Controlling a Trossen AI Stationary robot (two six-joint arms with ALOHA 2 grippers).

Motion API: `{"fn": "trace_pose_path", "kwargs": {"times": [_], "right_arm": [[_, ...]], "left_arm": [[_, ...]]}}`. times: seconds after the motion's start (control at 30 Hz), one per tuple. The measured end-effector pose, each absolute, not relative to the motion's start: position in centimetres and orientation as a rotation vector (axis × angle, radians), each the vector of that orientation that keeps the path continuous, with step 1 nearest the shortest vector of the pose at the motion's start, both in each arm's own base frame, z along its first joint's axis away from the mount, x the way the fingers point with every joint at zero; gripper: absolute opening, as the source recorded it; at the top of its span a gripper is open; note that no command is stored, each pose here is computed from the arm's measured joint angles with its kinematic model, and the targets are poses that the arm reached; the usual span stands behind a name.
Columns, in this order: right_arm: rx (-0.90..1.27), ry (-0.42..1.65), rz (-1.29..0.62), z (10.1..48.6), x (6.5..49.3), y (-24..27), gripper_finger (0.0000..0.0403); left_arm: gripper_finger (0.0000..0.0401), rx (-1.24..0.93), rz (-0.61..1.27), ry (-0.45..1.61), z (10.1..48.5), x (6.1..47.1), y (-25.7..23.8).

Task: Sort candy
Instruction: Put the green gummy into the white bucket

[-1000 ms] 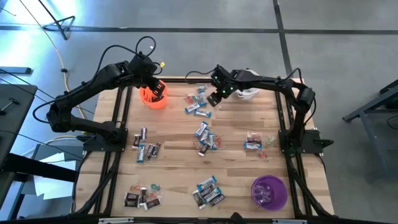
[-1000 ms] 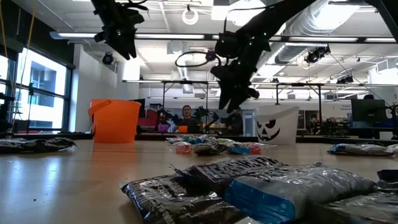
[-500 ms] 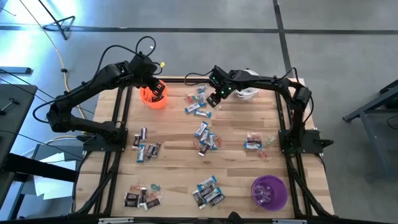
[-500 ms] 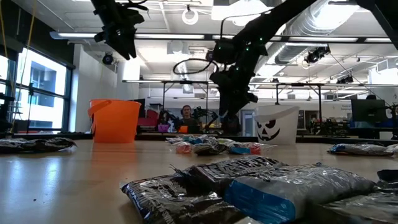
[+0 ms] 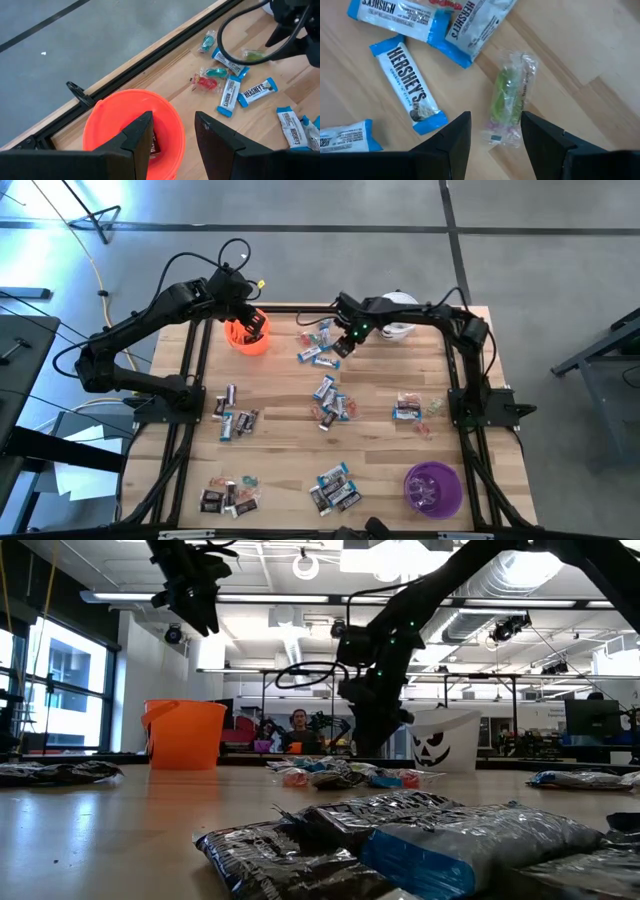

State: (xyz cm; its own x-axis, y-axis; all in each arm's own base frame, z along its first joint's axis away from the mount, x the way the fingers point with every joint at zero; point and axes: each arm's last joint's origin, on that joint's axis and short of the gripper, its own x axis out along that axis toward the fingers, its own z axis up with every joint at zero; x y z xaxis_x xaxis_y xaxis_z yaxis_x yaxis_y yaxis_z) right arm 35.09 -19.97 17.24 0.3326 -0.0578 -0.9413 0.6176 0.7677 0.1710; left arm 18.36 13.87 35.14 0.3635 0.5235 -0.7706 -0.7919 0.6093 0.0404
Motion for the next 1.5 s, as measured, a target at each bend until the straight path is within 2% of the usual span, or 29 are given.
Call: {"fn": "trace_pose_path", "kwargs": {"times": [0.87, 1.03, 1.2, 1.5], "right_arm": [[0.503, 1.16, -0.481, 17.1, 35.1, -20.3, 0.0168], [0.536, 1.18, -0.507, 16.8, 34.7, -20.8, 0.0168], [0.64, 1.206, -0.512, 14.7, 34.7, -21.4, 0.0168], [0.511, 1.241, -0.476, 13.9, 35.2, -21.1, 0.0168]], "left_arm": [[0.0133, -0.368, 0.871, 0.835, 35.1, 18.4, 13.9], [0.0133, -0.368, 0.871, 0.834, 35.1, 18.4, 13.9], [0.0133, -0.37, 0.872, 0.833, 35.1, 18.4, 13.9], [0.0133, -0.37, 0.871, 0.834, 35.1, 18.4, 13.9]]}}
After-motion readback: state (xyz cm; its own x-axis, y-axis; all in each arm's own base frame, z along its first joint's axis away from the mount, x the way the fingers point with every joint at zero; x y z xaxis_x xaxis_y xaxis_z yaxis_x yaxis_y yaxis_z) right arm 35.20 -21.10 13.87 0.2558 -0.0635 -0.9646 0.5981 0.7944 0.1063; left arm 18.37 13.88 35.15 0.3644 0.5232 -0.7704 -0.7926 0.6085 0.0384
